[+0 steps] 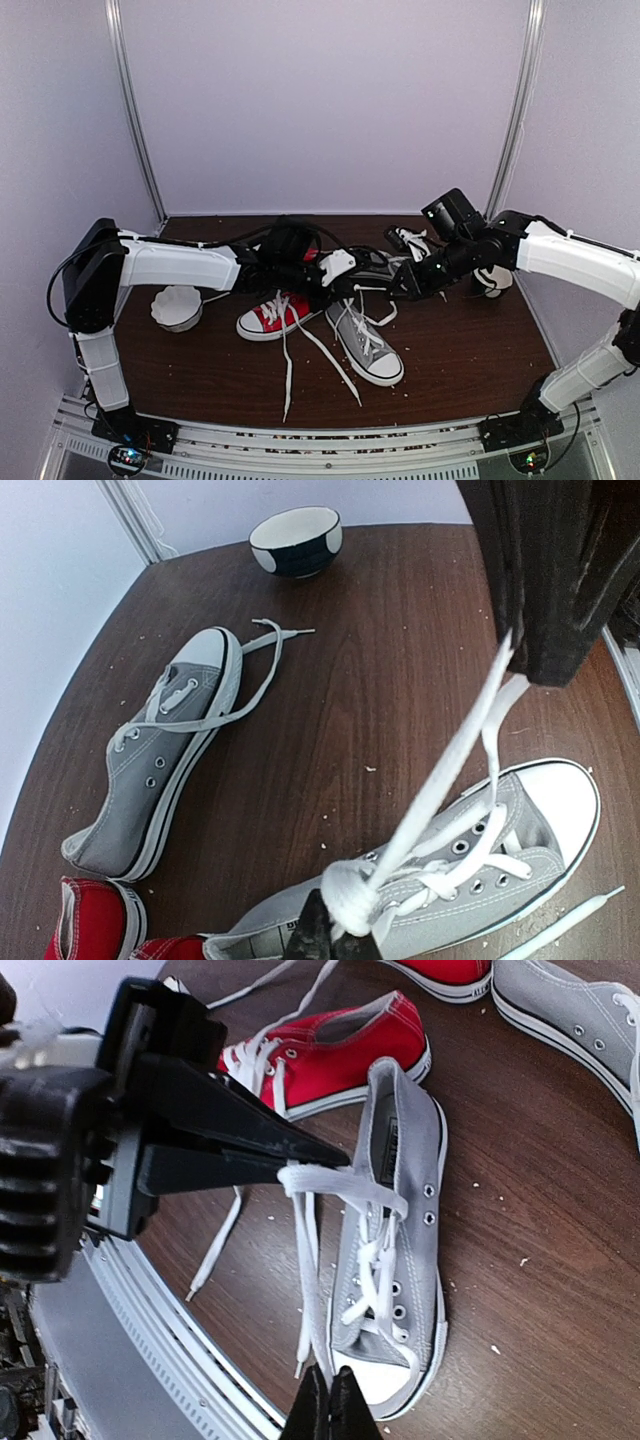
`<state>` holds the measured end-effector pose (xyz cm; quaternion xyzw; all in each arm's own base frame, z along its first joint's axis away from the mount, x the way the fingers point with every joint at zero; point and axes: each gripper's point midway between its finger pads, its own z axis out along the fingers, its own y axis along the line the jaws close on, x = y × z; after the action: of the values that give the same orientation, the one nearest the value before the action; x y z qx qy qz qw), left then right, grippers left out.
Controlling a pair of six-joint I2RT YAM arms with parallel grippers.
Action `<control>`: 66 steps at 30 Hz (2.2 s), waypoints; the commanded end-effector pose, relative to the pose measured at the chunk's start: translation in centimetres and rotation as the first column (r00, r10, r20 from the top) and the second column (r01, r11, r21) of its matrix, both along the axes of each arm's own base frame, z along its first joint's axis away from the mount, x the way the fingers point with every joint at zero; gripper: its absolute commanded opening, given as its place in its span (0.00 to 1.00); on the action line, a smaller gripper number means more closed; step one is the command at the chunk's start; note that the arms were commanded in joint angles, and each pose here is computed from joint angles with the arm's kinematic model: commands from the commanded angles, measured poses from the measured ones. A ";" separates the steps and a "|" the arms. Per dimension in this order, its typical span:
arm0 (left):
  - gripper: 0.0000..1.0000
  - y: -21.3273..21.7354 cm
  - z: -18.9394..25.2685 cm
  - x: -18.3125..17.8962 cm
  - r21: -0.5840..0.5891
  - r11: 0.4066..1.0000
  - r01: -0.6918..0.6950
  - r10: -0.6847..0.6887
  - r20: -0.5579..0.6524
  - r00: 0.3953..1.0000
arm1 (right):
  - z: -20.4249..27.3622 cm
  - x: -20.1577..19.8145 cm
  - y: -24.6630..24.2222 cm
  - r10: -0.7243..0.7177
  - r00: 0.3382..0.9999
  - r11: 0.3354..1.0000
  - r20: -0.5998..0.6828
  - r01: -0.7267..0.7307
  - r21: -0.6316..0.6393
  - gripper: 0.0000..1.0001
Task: Tie the shoes
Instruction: Cross the shoelace over the shoe, then tie the crossed shoelace on the shoe.
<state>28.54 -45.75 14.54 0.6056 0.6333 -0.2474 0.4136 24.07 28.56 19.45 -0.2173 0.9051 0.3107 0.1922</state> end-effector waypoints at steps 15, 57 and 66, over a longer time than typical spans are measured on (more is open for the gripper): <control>0.76 3.1 -1.8 0.1 0.147 0.989 -0.028 0.033 -0.033 0.999 | -5.7 2.8 0.0 0.132 0.991 0.972 0.008 -0.128 -0.197 0.00; 0.00 15.7 -4.5 -2.3 0.367 0.810 -0.458 0.517 -0.076 0.853 | -9.5 3.2 -6.2 -0.015 1.000 0.972 -0.027 0.008 -0.236 0.00; 0.00 22.9 -6.9 -3.6 0.488 0.643 -0.591 0.692 -0.038 0.721 | -12.5 3.8 -9.4 -0.096 0.993 0.950 -0.070 0.070 -0.306 0.00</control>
<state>24.67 -25.26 7.07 0.4315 0.8660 -0.0274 0.2512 27.71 19.87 7.98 -0.1936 0.9532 0.1866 0.1385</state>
